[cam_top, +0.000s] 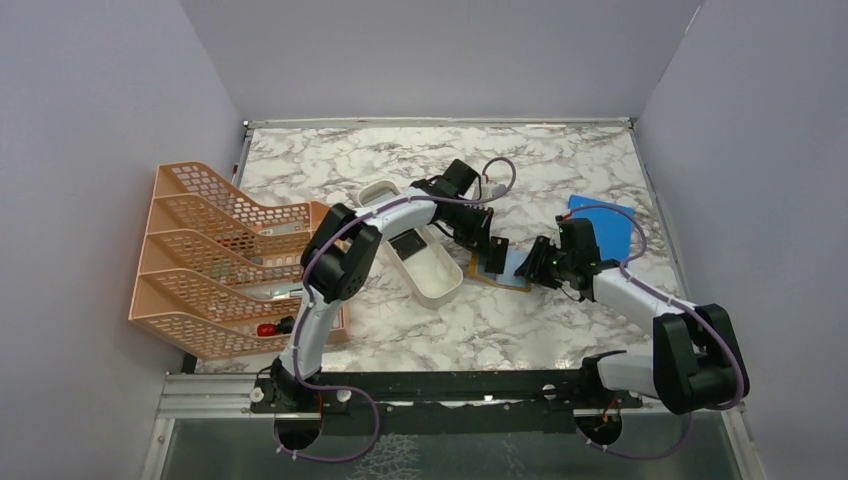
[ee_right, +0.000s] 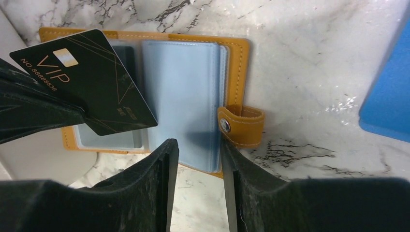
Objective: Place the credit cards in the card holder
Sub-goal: Insert the credit card into the card holder.
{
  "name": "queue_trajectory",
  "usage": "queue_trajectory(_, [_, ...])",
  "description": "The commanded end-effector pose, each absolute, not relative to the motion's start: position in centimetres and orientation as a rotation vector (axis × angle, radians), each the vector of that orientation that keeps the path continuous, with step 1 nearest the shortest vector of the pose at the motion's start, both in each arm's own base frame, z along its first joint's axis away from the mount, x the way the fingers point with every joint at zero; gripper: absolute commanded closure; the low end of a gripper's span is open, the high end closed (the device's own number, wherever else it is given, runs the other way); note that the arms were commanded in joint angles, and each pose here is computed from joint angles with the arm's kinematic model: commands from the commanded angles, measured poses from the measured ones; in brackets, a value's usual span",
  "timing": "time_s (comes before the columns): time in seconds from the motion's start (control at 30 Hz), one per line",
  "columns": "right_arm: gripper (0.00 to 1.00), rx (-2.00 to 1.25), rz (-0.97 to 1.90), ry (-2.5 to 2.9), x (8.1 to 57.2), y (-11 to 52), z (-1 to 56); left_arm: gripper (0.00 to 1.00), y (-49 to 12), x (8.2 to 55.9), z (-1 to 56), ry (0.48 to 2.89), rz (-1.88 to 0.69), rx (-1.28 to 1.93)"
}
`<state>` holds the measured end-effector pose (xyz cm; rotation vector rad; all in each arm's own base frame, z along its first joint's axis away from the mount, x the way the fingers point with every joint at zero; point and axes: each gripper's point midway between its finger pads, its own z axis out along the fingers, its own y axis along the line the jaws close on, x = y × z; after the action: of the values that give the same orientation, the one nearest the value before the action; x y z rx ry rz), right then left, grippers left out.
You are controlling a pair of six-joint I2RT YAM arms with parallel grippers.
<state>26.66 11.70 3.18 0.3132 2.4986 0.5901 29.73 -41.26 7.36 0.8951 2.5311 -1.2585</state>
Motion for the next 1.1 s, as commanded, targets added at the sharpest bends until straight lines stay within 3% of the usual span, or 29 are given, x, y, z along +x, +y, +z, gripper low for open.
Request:
queue_trajectory(0.0, [0.57, 0.312, 0.514, 2.448, 28.5, 10.7, 3.8, 1.0, -41.3, 29.1, 6.6, 2.557, -1.28, 0.946])
queue_trajectory(0.6, [0.58, 0.36, 0.438, 2.449, 29.5, 9.8, 2.7, 0.99, -39.1, 29.6, 4.0, 2.689, -1.1, 0.889])
queue_trajectory(1.07, [0.58, 0.393, 0.45, 2.466, 28.7, 9.9, 2.0, 1.0, -40.0, 29.5, 4.2, 2.756, -1.116, 0.734])
